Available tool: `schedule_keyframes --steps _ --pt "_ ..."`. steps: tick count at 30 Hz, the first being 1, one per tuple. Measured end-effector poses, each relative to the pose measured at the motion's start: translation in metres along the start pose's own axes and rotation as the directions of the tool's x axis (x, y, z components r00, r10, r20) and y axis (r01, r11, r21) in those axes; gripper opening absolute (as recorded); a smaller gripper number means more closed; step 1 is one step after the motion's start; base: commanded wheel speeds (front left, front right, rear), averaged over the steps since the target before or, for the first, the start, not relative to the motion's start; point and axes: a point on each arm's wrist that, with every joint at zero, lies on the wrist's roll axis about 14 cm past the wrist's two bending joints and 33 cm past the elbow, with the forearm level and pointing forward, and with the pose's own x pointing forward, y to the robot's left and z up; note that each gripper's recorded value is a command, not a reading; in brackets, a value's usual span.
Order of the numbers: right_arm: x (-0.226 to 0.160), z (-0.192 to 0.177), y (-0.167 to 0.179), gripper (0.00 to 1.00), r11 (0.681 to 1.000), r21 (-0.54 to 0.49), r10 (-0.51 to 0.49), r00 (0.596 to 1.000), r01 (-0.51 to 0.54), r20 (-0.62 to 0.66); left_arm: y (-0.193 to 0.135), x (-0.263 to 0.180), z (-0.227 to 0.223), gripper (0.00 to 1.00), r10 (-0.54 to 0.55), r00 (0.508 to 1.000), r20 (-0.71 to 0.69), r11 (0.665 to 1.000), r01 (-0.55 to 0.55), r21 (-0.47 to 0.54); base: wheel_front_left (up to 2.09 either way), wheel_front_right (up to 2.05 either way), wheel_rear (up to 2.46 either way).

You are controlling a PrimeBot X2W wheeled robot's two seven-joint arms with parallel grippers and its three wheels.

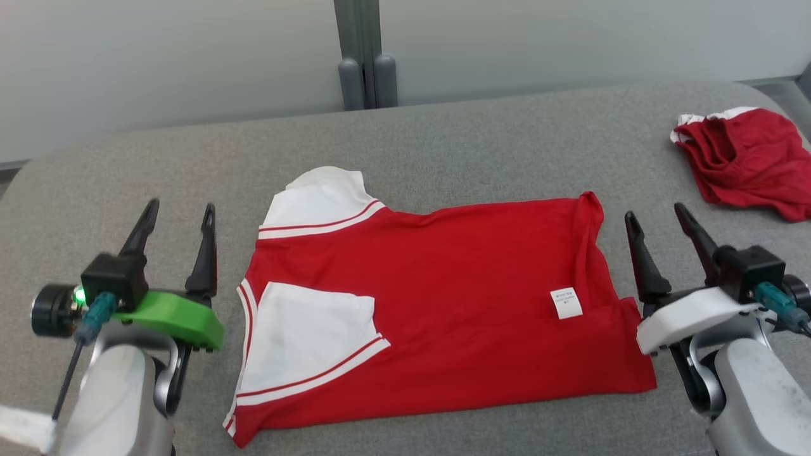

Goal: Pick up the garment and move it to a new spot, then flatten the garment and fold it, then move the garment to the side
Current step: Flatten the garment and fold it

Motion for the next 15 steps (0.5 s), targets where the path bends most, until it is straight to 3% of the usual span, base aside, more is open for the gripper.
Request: schedule_keyframes --steps 8,15 --pt "0.060 -0.024 -0.012 1.00 0.996 -0.075 0.027 0.990 -0.038 -0.139 -0.020 0.074 -0.001 1.00 -0.150 0.986 -0.072 0.988 0.153 0.028 0.00 0.00 0.00" --pt "0.094 -0.067 -0.018 1.00 0.996 -0.076 0.030 0.962 -0.052 -0.272 -0.025 0.106 -0.052 1.00 -0.235 0.931 -0.279 0.970 0.242 -0.008 0.00 0.00 0.00"
